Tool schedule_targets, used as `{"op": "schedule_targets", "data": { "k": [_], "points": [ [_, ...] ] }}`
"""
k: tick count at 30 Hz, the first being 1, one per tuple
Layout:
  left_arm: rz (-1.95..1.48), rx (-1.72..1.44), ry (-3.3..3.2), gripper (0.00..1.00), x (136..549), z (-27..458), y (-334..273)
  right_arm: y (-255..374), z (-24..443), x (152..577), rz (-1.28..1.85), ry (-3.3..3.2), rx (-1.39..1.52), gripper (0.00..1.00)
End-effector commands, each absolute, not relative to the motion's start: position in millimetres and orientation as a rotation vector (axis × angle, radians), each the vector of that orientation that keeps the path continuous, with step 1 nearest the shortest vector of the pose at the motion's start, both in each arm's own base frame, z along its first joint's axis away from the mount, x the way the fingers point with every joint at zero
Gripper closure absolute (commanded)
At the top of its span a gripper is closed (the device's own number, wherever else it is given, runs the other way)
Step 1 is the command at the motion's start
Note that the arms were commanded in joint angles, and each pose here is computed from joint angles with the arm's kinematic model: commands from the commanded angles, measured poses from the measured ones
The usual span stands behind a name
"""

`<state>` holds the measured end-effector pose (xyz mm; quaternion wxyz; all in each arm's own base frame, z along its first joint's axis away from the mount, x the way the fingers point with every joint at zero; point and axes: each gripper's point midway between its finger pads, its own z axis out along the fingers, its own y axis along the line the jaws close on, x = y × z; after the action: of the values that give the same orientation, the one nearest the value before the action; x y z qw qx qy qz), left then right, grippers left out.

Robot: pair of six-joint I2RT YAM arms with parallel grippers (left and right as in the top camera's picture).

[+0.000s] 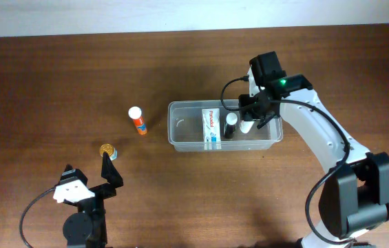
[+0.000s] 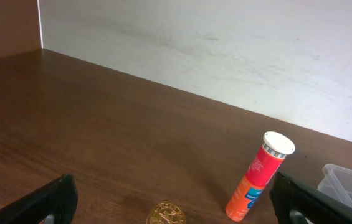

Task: Pack container
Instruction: 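Lower the spray bottle into the container beside the brown bottle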

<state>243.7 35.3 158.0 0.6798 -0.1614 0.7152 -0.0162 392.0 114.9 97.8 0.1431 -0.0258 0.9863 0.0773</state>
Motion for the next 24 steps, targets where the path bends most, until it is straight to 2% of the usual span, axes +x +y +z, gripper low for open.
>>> {"op": "schedule_targets", "data": {
  "k": [1, 24],
  "points": [
    [-0.028, -0.379, 1.602, 0.01, 243.0, 157.5, 38.4, 113.1, 86.9, 393.1, 0.175, 2.861, -0.062, 0.73],
    [-0.028, -0.379, 1.602, 0.01, 243.0, 157.5, 38.4, 117.4, 84.5, 392.1, 0.175, 2.865, -0.077, 0.72]
  ]
}}
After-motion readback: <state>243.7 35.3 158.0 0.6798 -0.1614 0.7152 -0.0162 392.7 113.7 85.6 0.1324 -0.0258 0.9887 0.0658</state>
